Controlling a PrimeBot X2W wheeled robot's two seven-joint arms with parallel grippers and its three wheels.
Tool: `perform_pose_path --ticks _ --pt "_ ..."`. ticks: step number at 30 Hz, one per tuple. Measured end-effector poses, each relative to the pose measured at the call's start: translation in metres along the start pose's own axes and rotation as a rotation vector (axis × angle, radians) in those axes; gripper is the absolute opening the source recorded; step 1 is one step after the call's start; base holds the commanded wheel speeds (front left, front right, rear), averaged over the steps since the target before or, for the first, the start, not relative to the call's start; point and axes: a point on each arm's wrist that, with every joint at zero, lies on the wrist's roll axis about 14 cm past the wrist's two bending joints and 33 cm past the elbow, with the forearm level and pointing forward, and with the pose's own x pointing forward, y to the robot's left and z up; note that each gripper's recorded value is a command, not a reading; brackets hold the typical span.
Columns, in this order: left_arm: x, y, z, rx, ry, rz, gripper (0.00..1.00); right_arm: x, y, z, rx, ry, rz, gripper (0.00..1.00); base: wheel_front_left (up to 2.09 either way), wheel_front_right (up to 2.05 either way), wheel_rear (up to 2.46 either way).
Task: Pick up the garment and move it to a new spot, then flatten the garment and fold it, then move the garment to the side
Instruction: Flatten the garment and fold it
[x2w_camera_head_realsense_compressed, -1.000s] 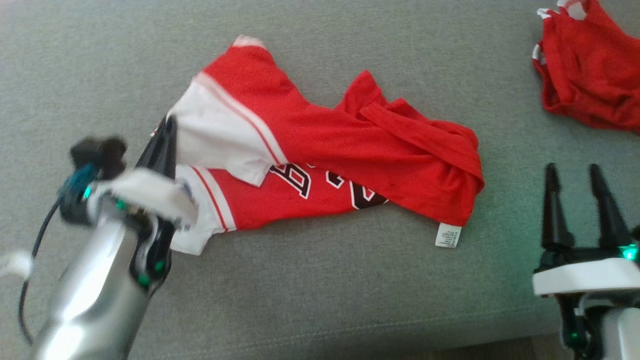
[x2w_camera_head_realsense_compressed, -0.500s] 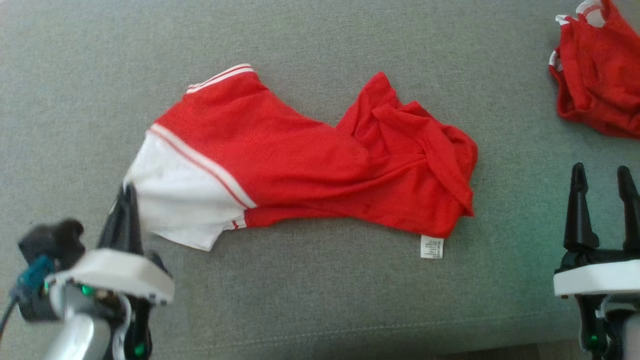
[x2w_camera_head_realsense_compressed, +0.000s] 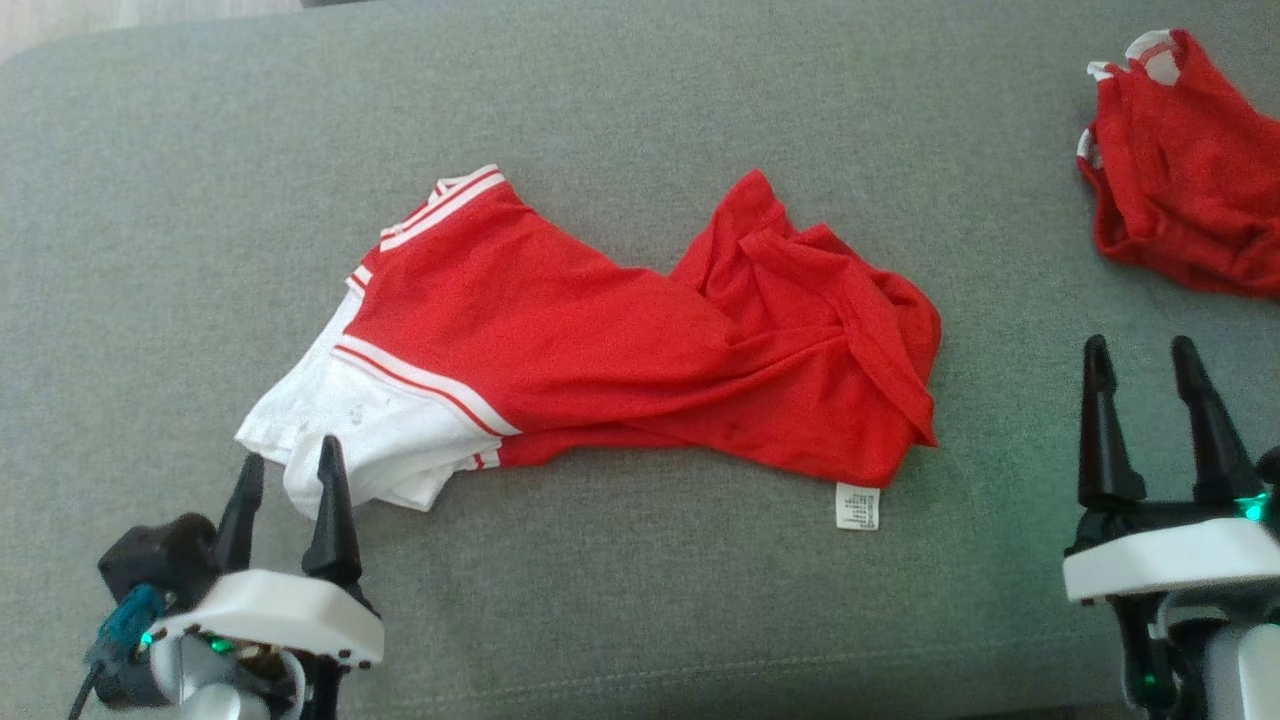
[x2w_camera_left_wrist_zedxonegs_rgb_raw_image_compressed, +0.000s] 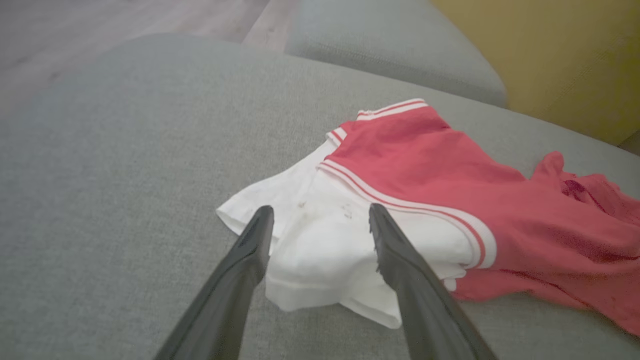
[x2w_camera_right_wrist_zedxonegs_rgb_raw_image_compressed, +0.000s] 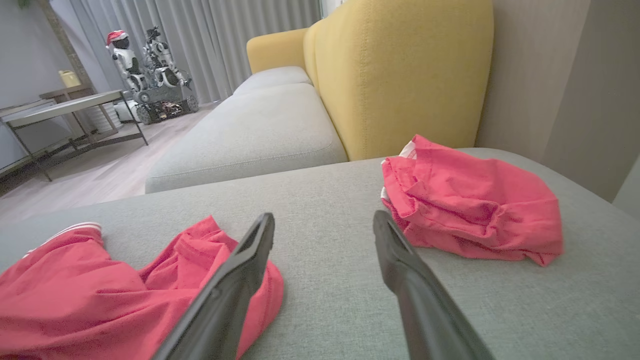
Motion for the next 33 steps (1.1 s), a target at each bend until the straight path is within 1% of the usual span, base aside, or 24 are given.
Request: perform_pose_path --ticks 5,9,12,14,18,29,33 --pt "0.001 -0.013 0.032 0.054 -0.152 -0.052 1.00 -0.003 0.016 0.005 -0.010 -0.010 0.047 1.00 0.00 0.00 0.00" --pt "0.000 -0.028 0.060 0.094 -0.262 -0.100 1.00 -0.014 0.025 -0.001 -0.017 0.017 0.073 1.00 0.00 0.00 0.00" --pt "-0.005 -0.032 0.069 0.134 -0.302 -0.119 1.00 -0.020 0.035 -0.002 -0.021 0.025 0.101 1.00 0.00 0.00 0.00" --pt "-0.009 -0.035 0.072 0.155 -0.317 -0.131 1.00 -0.021 0.042 0.002 -0.022 0.019 0.122 1.00 0.00 0.00 0.00" --pt "-0.012 -0.038 0.070 0.165 -0.316 -0.144 1.00 -0.023 0.049 0.003 -0.025 0.019 0.142 1.00 0.00 0.00 0.00" --pt "-0.011 -0.036 0.065 0.166 -0.301 -0.145 1.00 -0.024 0.052 -0.004 -0.024 0.043 0.153 1.00 0.00 0.00 0.00" --pt "-0.009 -0.035 0.062 0.167 -0.291 -0.140 1.00 -0.025 0.056 -0.017 -0.033 0.093 0.166 1.00 0.00 0.00 0.00"
